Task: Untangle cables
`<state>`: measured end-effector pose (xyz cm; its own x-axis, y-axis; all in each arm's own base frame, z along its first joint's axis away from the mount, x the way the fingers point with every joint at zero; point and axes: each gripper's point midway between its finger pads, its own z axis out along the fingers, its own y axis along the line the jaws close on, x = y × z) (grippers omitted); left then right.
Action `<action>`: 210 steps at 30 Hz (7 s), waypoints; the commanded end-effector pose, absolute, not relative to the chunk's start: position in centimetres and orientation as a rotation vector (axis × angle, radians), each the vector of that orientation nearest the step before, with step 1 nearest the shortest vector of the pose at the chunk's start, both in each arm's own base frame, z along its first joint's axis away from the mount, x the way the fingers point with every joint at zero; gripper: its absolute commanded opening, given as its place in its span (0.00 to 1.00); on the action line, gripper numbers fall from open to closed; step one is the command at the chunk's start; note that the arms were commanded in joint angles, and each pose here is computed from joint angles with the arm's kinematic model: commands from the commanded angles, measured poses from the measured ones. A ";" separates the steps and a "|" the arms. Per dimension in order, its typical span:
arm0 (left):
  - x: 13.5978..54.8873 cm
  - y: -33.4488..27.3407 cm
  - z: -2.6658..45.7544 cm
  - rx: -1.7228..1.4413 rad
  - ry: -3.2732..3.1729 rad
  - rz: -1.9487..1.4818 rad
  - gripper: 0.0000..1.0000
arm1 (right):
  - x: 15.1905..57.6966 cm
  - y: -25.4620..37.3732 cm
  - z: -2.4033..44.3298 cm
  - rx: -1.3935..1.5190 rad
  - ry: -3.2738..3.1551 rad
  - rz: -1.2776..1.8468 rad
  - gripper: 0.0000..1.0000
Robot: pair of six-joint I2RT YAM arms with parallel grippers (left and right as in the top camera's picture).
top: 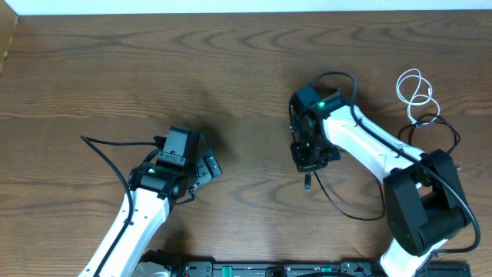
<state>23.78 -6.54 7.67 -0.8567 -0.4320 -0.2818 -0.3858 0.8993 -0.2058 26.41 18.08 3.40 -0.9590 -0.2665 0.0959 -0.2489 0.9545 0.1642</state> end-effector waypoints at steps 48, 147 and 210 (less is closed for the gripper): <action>24.0 -6.6 8.1 -0.611 2.729 -0.207 0.98 | 22.4 12.2 -2.4 0.208 -3.015 0.346 0.77; 24.0 -6.6 8.1 -0.611 2.730 -0.207 0.98 | 39.4 27.5 -5.6 -0.314 -3.554 -1.246 0.01; 24.0 -6.6 8.1 -0.611 2.729 -0.207 0.98 | 27.2 25.2 2.8 -1.678 -2.714 -0.479 0.49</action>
